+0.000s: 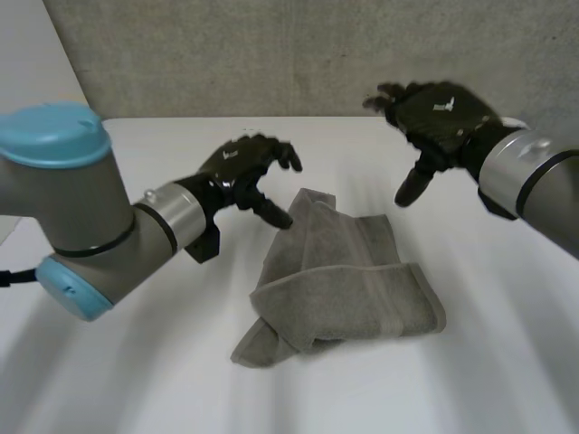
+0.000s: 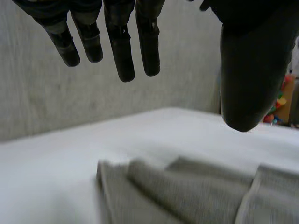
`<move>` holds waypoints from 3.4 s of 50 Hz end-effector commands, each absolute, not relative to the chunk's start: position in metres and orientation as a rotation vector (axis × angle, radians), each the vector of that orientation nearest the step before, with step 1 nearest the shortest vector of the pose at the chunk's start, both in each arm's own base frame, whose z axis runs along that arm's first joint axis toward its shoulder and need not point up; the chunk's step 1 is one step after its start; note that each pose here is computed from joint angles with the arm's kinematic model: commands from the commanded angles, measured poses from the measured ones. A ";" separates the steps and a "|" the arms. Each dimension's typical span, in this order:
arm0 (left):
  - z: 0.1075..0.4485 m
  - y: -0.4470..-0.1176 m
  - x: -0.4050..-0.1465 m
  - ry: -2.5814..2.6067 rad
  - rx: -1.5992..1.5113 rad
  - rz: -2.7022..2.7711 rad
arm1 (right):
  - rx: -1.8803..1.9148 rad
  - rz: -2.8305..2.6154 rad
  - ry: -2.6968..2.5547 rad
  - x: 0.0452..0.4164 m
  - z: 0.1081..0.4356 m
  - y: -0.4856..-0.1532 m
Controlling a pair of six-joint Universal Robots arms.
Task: Fold the towel.
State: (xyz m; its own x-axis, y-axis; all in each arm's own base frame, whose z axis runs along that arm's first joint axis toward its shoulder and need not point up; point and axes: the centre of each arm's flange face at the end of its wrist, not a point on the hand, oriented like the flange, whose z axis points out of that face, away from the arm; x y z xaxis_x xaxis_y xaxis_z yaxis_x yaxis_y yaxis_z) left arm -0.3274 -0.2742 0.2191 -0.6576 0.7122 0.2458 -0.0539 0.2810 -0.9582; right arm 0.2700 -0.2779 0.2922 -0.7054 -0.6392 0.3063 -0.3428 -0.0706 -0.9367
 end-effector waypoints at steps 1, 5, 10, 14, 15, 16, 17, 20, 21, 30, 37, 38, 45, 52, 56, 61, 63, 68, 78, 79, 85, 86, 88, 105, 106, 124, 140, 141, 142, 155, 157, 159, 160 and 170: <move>0.185 -0.278 -0.328 -2.015 -0.622 1.329 | -1.144 -1.568 2.115 0.283 0.233 -0.281; 0.174 -0.275 -0.326 -2.099 -0.705 1.260 | -1.195 -1.455 2.159 0.288 0.214 -0.277; 0.175 -0.268 -0.323 -2.136 -0.856 1.250 | -1.299 -1.338 2.161 0.302 0.192 -0.263; 0.191 -0.268 -0.319 -2.116 -0.904 1.306 | -1.311 -1.322 2.146 0.306 0.192 -0.256; 0.191 -0.268 -0.319 -2.116 -0.904 1.306 | -1.308 -1.319 2.142 0.307 0.193 -0.254; 0.194 -0.269 -0.318 -2.111 -0.904 1.317 | -1.308 -1.319 2.142 0.307 0.193 -0.254; 0.194 -0.269 -0.318 -2.111 -0.904 1.318 | -1.296 -1.310 2.137 0.310 0.194 -0.251; 0.196 -0.269 -0.315 -2.117 -0.907 1.315 | -1.256 -1.282 2.135 0.314 0.193 -0.245; 0.194 -0.269 -0.314 -2.126 -0.906 1.302 | -1.244 -1.266 2.130 0.316 0.192 -0.242; 0.174 -0.270 -0.310 -2.174 -1.023 1.252 | -1.234 -1.199 2.151 0.324 0.171 -0.235; 0.167 -0.270 -0.310 -2.187 -1.026 1.232 | -1.233 -1.234 2.141 0.323 0.179 -0.240; 0.167 -0.270 -0.310 -2.188 -1.026 1.232 | -1.233 -1.235 2.141 0.323 0.179 -0.240; 0.159 -0.268 -0.311 -2.201 -1.025 1.203 | -1.203 -1.342 2.115 0.311 0.206 -0.251; 0.153 -0.266 -0.316 -2.180 -1.035 1.208 | -1.210 -1.426 2.093 0.301 0.224 -0.258; 0.150 -0.266 -0.324 -2.121 -1.003 1.281 | -1.282 -1.468 2.051 0.299 0.236 -0.251; 0.146 -0.267 -0.330 -2.063 -0.846 1.326 | -1.375 -1.434 2.012 0.295 0.247 -0.235; 0.148 -0.267 -0.331 -2.045 -0.791 1.328 | -1.404 -1.409 1.999 0.294 0.250 -0.229; 0.151 -0.267 -0.332 -2.012 -0.675 1.318 | -1.472 -1.388 1.955 0.291 0.263 -0.216; 0.146 -0.266 -0.334 -2.013 -0.676 1.297 | -1.349 -1.669 1.880 0.274 0.315 -0.219; 0.146 -0.265 -0.335 -2.013 -0.677 1.294 | -1.348 -1.670 1.880 0.274 0.316 -0.219; 0.145 -0.265 -0.334 -2.016 -0.675 1.291 | -1.279 -1.735 1.865 0.266 0.332 -0.221; 0.145 -0.265 -0.334 -2.016 -0.675 1.291 | -1.282 -1.746 1.851 0.265 0.335 -0.218; 0.145 -0.265 -0.334 -2.017 -0.671 1.290 | -1.287 -1.755 1.833 0.264 0.339 -0.214; 0.155 -0.268 -0.334 -1.996 -0.670 1.321 | -1.316 -1.793 1.808 0.257 0.345 -0.215; 0.160 -0.269 -0.333 -1.987 -0.673 1.338 | -1.330 -1.800 1.831 0.253 0.342 -0.220; 0.267 -0.280 -0.320 -1.849 -1.065 1.777 | -1.592 -1.696 1.879 0.268 0.294 -0.273; 0.432 -0.266 -0.301 -1.071 -0.735 2.611 | -0.986 -2.690 1.044 0.285 0.440 -0.269; 0.413 -0.267 -0.302 -1.151 -0.792 2.540 | -0.987 -2.689 1.044 0.285 0.439 -0.269; 0.413 -0.267 -0.302 -1.152 -0.792 2.539 | -1.079 -2.575 1.133 0.288 0.413 -0.266; 0.199 -0.248 -0.301 -1.871 -1.076 1.795 | -1.496 -2.034 1.618 0.282 0.260 -0.265; 0.173 -0.235 -0.299 -1.940 -1.100 1.692 | -1.539 -1.995 1.655 0.280 0.249 -0.267; 0.162 -0.230 -0.298 -1.970 -1.106 1.649 | -1.576 -1.974 1.681 0.278 0.241 -0.269; 0.162 -0.230 -0.298 -1.970 -1.107 1.649 | -1.605 -1.955 1.697 0.278 0.237 -0.271; 0.134 -0.233 -0.301 -2.086 -1.077 1.644 | -1.550 -1.910 1.826 0.276 0.233 -0.279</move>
